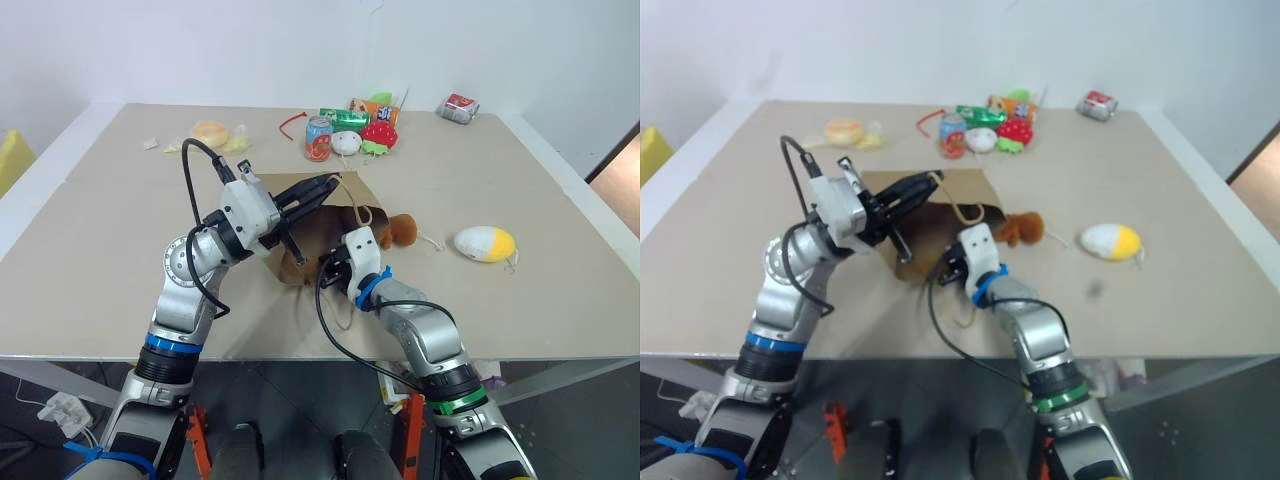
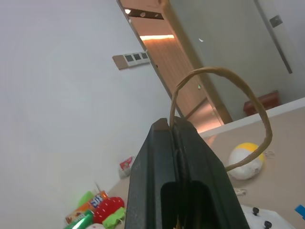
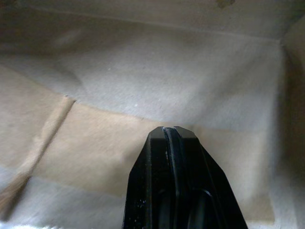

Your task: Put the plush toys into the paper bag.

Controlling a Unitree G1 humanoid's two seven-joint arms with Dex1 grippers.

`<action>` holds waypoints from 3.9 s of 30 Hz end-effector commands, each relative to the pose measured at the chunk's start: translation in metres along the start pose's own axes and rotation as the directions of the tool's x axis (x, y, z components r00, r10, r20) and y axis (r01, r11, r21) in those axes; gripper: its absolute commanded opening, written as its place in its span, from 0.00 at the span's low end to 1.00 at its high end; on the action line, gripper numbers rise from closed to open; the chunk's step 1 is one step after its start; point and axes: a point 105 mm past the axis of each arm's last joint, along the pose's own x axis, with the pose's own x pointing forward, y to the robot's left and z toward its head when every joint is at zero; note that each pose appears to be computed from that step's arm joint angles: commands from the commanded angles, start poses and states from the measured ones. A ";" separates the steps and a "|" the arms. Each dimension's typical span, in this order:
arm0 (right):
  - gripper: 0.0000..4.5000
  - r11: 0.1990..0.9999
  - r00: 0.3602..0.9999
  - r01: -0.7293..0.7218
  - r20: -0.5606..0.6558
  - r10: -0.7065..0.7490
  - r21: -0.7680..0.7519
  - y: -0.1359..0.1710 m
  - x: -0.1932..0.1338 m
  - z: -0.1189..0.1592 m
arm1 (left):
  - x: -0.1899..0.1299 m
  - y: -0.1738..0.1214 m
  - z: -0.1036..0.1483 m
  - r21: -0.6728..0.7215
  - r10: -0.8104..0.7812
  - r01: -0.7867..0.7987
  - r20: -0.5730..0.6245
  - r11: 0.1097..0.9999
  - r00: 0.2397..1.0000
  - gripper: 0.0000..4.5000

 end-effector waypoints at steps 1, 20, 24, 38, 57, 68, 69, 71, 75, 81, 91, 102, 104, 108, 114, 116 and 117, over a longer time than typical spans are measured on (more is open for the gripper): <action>0.01 1.000 0.999 0.006 0.032 -0.006 -0.007 -0.005 -0.003 0.010 | 0.010 0.015 0.030 0.124 0.055 -0.071 0.132 0.990 0.990 0.00; 0.01 0.981 0.977 -0.186 -0.119 0.177 -0.064 0.029 -0.006 -0.020 | 0.021 0.014 0.043 0.204 0.056 -0.099 0.207 0.974 0.977 0.00; 0.01 0.967 0.958 -0.243 -0.175 0.226 -0.082 0.037 -0.008 -0.029 | 0.019 0.013 0.041 0.202 0.061 -0.102 0.199 0.974 0.978 0.00; 0.01 0.983 0.959 -0.141 0.264 0.106 0.117 -0.004 -0.009 0.078 | 0.004 0.007 0.018 0.222 0.047 -0.069 0.106 0.973 0.993 0.00; 0.01 0.905 0.823 -0.426 0.420 0.382 0.011 -0.007 -0.125 0.107 | -0.009 -0.003 -0.004 0.213 0.021 -0.030 0.047 0.977 0.999 0.00; 0.01 0.988 0.979 0.154 0.139 -0.152 -0.004 -0.120 -0.144 0.049 | -0.008 -0.009 -0.005 0.209 -0.003 -0.006 0.045 0.978 0.999 0.00; 0.01 0.969 0.962 0.246 0.127 -0.242 -0.017 -0.139 -0.148 0.048 | -0.008 -0.009 -0.005 0.207 -0.004 -0.005 0.043 0.978 0.999 0.00; 0.01 0.930 0.923 0.367 0.136 -0.361 -0.021 -0.166 -0.158 0.051 | -0.009 -0.010 -0.005 0.205 -0.004 -0.004 0.040 0.979 0.999 0.00; 0.28 0.867 0.862 0.496 0.148 -0.485 -0.049 -0.198 -0.174 0.055 | -0.011 -0.008 -0.006 0.199 0.014 -0.021 0.034 0.980 0.999 0.00; 0.77 0.835 0.849 0.528 0.093 -0.520 -0.155 -0.211 -0.171 0.048 | -0.013 -0.008 -0.008 0.175 0.031 -0.034 0.018 0.984 0.999 0.00; 0.77 0.794 0.826 0.545 0.013 -0.563 -0.271 -0.224 -0.142 0.034 | -0.019 -0.014 -0.018 0.050 0.058 -0.056 -0.032 0.997 0.998 0.00; 0.77 0.746 0.780 0.547 -0.094 -0.619 -0.379 -0.238 -0.130 0.007 | -0.018 -0.011 -0.012 -0.042 0.091 -0.093 -0.030 0.995 0.995 0.00; 0.71 0.753 0.783 0.535 -0.111 -0.613 -0.382 -0.236 -0.128 0.003 | -0.017 -0.009 -0.010 -0.054 0.097 -0.099 -0.028 0.994 0.995 0.00; 0.37 0.789 0.816 0.490 -0.124 -0.565 -0.372 -0.225 -0.122 -0.004 | -0.014 -0.004 -0.010 -0.134 0.098 -0.101 -0.036 0.986 0.995 0.00; 0.01 0.809 0.841 0.463 -0.109 -0.530 -0.362 -0.215 -0.120 -0.003 | -0.016 -0.008 -0.015 -0.303 0.050 -0.074 -0.084 0.950 0.995 0.00; 0.01 0.815 0.846 0.472 -0.086 -0.526 -0.335 -0.213 -0.120 0.002 | -0.016 -0.011 -0.016 -0.353 0.033 -0.064 -0.093 0.933 0.995 0.00; 0.01 0.819 0.848 0.476 -0.079 -0.524 -0.322 -0.212 -0.120 0.003 | -0.016 -0.012 -0.015 -0.365 0.028 -0.061 -0.094 0.929 0.995 0.00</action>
